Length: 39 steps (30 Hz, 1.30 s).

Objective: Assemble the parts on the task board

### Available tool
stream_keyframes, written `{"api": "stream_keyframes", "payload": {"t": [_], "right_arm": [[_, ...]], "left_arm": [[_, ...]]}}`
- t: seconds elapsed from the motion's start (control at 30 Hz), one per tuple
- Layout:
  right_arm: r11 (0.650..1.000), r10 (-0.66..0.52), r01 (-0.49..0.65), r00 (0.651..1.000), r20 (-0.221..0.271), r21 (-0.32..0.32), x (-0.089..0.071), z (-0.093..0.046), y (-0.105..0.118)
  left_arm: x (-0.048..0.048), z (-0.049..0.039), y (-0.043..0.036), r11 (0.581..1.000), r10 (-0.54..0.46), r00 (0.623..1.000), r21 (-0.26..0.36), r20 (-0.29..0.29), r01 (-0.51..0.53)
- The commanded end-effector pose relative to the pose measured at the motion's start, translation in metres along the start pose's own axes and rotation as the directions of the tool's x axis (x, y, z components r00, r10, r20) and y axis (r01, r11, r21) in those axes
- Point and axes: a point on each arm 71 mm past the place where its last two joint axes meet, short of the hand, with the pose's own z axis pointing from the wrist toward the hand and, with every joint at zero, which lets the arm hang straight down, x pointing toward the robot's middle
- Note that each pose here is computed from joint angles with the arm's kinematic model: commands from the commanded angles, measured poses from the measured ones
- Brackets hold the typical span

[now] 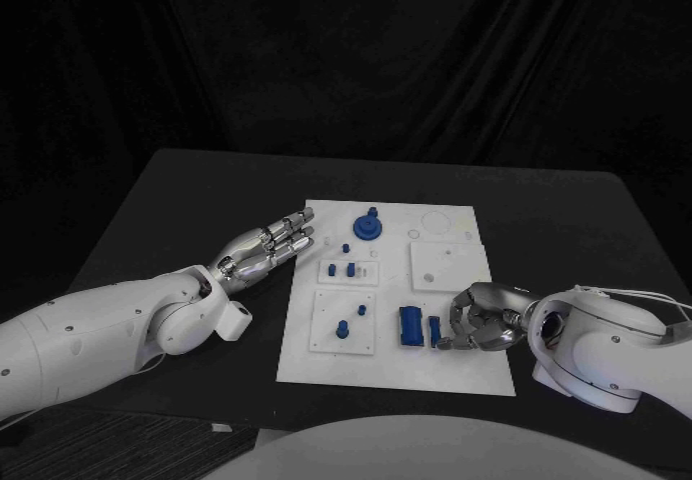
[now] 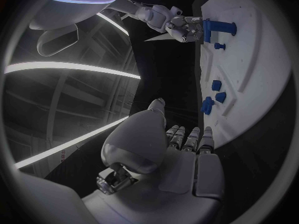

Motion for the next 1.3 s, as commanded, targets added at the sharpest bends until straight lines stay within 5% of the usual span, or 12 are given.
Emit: {"api": "stream_keyframes", "payload": {"t": [0.03, 1.3], "right_arm": [[1.0, -0.007, 0.007, 1.0, 0.001, 0.029, 0.0009, 0.001, -0.0019], [1.0, -0.007, 0.006, 1.0, 0.02, 0.02, 0.0021, 0.006, -0.0009]], "left_arm": [[0.0027, 0.0009, -0.0004, 1.0, -0.012, 1.0, 0.011, -0.015, 0.012], [0.0046, 0.0003, 0.0024, 1.0, -0.021, 1.0, 0.009, -0.023, 0.021]]}}
